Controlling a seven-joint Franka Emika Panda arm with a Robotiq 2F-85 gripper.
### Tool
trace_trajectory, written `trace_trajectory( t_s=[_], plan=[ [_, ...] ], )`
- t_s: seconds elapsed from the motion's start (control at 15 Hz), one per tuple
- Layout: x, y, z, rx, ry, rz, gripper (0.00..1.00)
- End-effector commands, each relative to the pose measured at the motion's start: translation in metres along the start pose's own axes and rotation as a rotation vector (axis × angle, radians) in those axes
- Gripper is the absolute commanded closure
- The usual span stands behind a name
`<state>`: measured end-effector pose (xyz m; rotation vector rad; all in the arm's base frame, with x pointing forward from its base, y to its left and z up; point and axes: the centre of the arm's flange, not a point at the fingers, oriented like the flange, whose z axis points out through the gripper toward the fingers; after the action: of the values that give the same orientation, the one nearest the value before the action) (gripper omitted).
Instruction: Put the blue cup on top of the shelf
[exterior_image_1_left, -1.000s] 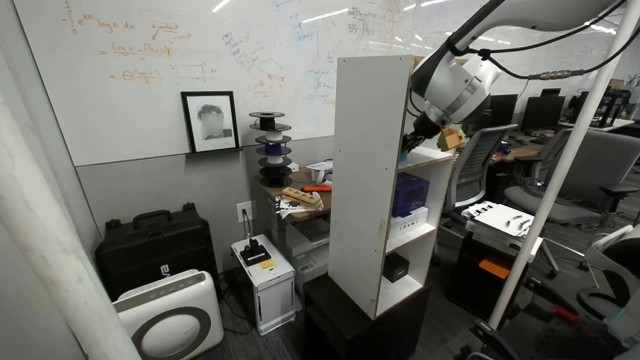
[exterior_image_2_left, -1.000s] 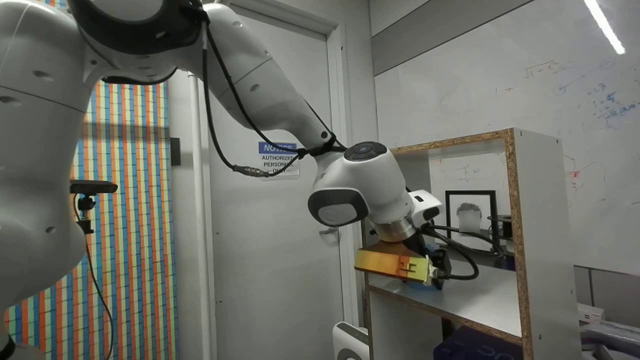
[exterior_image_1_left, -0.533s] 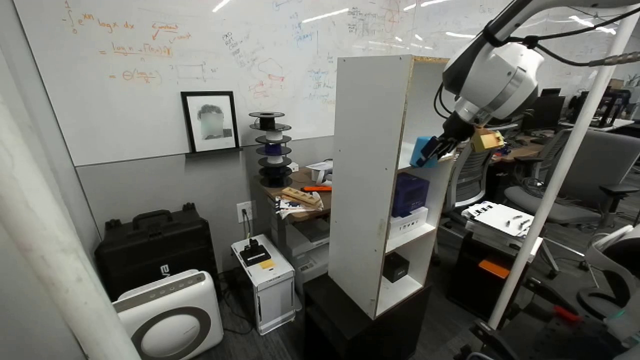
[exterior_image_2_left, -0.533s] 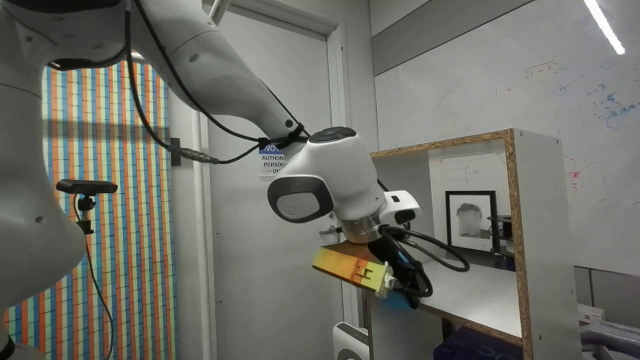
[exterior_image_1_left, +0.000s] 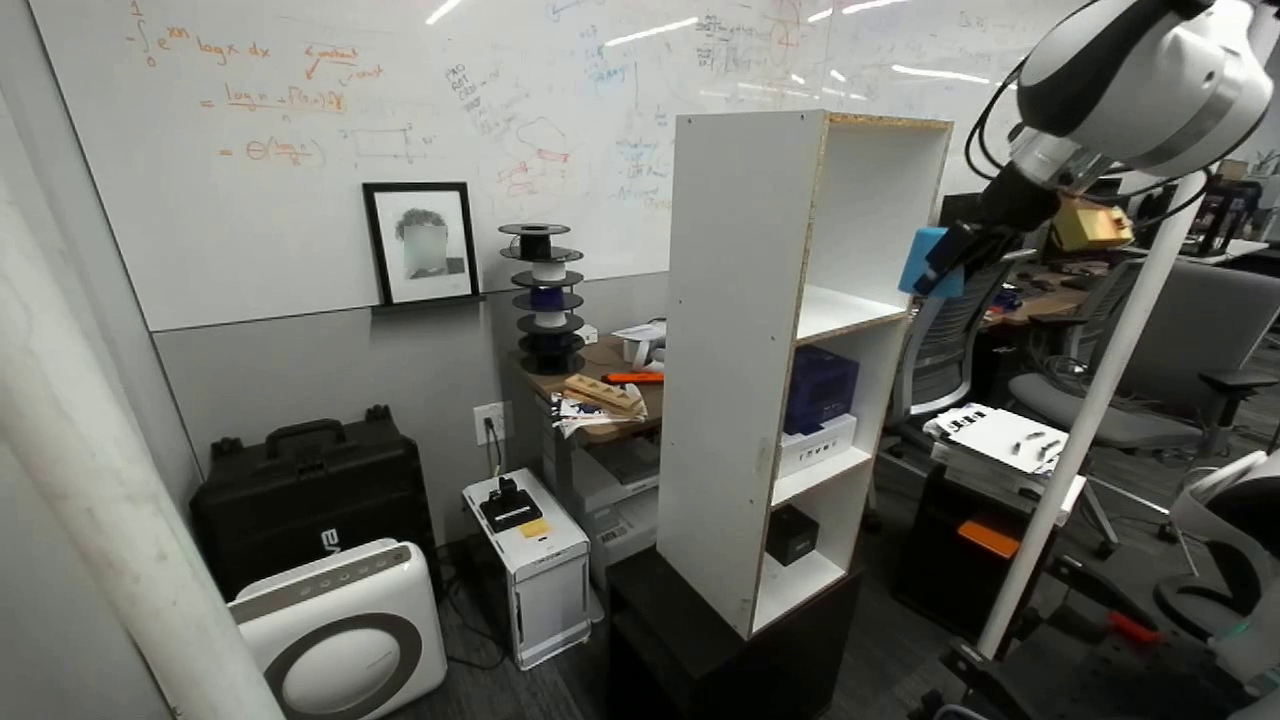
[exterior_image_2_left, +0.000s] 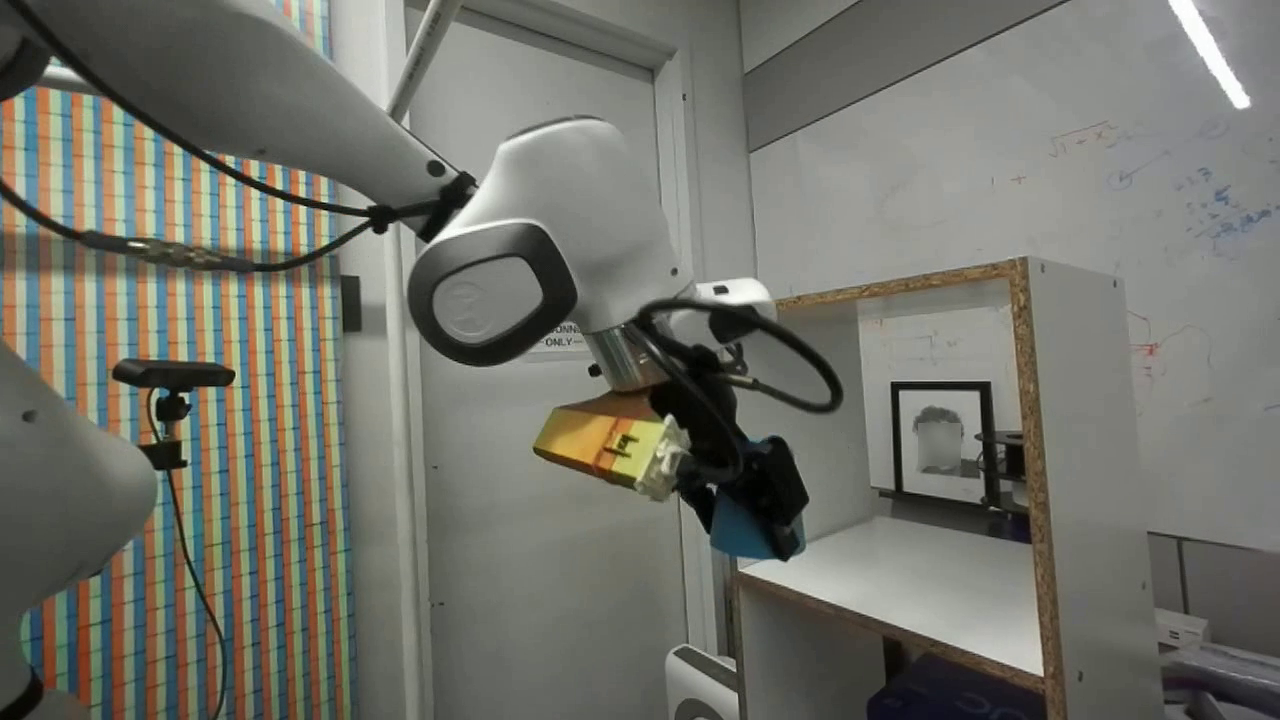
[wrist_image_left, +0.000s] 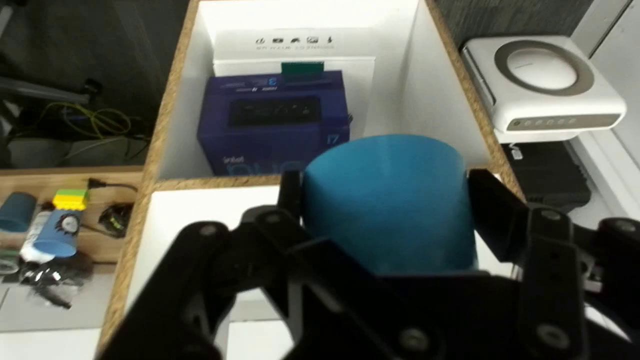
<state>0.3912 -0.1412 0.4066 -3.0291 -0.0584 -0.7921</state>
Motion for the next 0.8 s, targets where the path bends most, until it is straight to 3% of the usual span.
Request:
trace_trajectory(
  t_s=[0.0, 0.33, 0.73],
  plan=[
    [0.02, 0.002, -0.089, -0.085, 0.127, 0.03, 0.45],
    [0.071, 0.03, -0.155, -0.154, 0.257, 0.063, 0.45],
    [0.157, 0.068, -0.157, -0.083, 0.355, 0.167, 0.45]
  ],
)
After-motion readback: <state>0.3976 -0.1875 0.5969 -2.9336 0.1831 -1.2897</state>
